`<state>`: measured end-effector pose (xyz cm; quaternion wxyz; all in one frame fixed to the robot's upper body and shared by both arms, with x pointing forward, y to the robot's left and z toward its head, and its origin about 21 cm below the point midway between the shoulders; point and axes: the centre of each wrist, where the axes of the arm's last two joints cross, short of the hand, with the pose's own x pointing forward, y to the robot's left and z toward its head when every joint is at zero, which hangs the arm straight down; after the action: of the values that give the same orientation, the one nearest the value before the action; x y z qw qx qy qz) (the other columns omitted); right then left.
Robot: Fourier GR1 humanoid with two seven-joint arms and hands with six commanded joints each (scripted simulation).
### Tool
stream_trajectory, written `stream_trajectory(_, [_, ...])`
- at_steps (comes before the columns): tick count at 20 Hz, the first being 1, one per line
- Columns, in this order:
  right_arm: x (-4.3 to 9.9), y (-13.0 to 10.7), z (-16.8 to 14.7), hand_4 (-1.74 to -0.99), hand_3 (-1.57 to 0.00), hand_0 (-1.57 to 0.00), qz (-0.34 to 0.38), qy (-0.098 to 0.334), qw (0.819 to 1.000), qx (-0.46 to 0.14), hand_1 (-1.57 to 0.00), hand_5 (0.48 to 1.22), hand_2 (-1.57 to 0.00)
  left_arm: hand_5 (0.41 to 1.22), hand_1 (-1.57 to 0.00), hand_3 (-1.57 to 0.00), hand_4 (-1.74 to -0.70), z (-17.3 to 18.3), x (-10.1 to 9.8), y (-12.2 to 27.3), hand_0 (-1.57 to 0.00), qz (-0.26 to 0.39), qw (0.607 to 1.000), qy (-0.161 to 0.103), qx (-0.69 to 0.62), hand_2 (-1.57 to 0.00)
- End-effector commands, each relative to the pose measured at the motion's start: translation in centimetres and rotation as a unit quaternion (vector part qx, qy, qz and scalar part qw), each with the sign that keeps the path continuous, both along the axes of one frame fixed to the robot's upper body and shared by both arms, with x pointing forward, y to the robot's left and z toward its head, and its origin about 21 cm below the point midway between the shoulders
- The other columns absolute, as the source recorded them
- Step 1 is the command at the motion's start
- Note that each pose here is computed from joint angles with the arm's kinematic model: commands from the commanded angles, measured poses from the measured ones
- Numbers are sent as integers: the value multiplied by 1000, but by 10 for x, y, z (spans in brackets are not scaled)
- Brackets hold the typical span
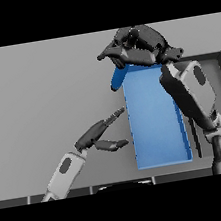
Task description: Pick up the blue pipe and place it into the blue bin.
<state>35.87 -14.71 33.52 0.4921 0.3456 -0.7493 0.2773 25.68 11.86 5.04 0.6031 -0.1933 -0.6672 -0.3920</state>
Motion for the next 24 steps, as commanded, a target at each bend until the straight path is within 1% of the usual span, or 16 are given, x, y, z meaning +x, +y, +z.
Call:
stream_trajectory(1, [12, -11, -7, -1498, -1571, -1571, -27, 11, 1000, -4, -1571, 1221, -1571, 485, 0, 1, -890, 3, 1, -2, 0, -2, 1000, 1, -1, 1])
stream_trajectory(2, [21, -17, -10, -1498, -1571, -1571, -50, 25, 998, -11, -1571, 1221, -1571, 484, 1, 1, -889, 2, 2, 0, 1, -1, 1000, 0, -1, 1])
stream_trajectory(4, [39, -36, -32, -1498, -1571, -1571, -87, 63, 994, -25, -1571, 1221, -1571, 482, 1, 1, -886, 2, 4, -1, 1, -2, 1000, -1, 0, 1])
stream_trajectory(7, [55, -62, -74, -1499, -1571, -1571, -149, 125, 980, -47, -1571, 1221, -1571, 482, 1, 1, -878, -2, 5, 3, 1, 1, 1000, -3, -1, 1])
stream_trajectory(9, [57, -74, -103, -1499, -1571, -1571, -183, 173, 966, -65, -1571, 1221, -1571, 483, 1, 1, -877, 2, 6, 1, 1, 2, 1000, -3, -1, 1])
stream_trajectory(11, [56, -83, -127, -1499, -1571, -1571, -212, 209, 951, -86, -1571, 1221, -1571, 483, 1, 1, -870, 0, 5, 1, 1, 1, 1000, -3, 0, 1])
stream_trajectory(13, [50, -87, -153, -1499, -1571, -1571, -236, 249, 933, -107, -1571, 1221, -1571, 481, 1, 1, -868, -4, 1, 5, 1, -3, 1000, -5, 0, 1])
stream_trajectory(15, [45, -99, -168, -1499, -1571, -1571, -270, 292, 909, -125, -1571, 1221, -1571, 479, 1, 1, -874, -2, 1, 6, 1, 0, 1000, -2, -5, 1])
stream_trajectory(16, [41, -99, -176, -1499, -1571, -1571, -275, 307, 901, -140, -1571, 1221, -1571, 479, 1, 1, -877, -3, 1, 2, 1, -2, 1000, 1, 0, 1])
stream_trajectory(18, [34, -102, -192, -1586, -1025, -1571, -287, 342, 879, -169, -1571, 1221, -1571, 475, 1, 1, -880, -4, 0, 1, 1, 2, 1000, -2, 3, 1])
stream_trajectory(19, [29, -106, -200, -1617, -820, -1571, -288, 362, 867, -187, -1571, 1221, -1571, 476, 1, 1, -881, -3, -1, 2, 1, -1, 1000, -4, 2, 1])
stream_trajectory(20, [26, -108, -206, -1642, -681, -1571, -291, 369, 860, -200, -1571, 1221, -1571, 479, 1, 1, -883, 0, 1, 1, 1, -3, 1000, -9, -2, 1])
stream_trajectory(21, [26, -112, -211, -1662, -617, -1571, -295, 378, 850, -218, -1571, 1221, -1571, 481, 1, 1, -885, 1, 2, 1, 1, 0, 1000, -7, -1, 1])
stream_trajectory(22, [24, -115, -219, -1617, -808, -1571, -300, 391, 839, -229, -1571, 1199, -1571, 483, 1, 1, -886, 0, 3, 2, 1, 0, 1000, -2, 1, 1])
stream_trajectory(23, [24, -116, -223, -1573, -960, -1571, -301, 399, 832, -239, -1514, 1188, -1454, 486, 1, 1, -885, -1, 2, 2, 1, -3, 1000, -3, -1, 1])
stream_trajectory(24, [25, -116, -228, -1515, -768, -1257, -303, 409, 826, -243, -1211, 1176, -1163, 490, 1, 1, -883, -1, 2, 1, 1, -2, 1000, -2, 1, 1])
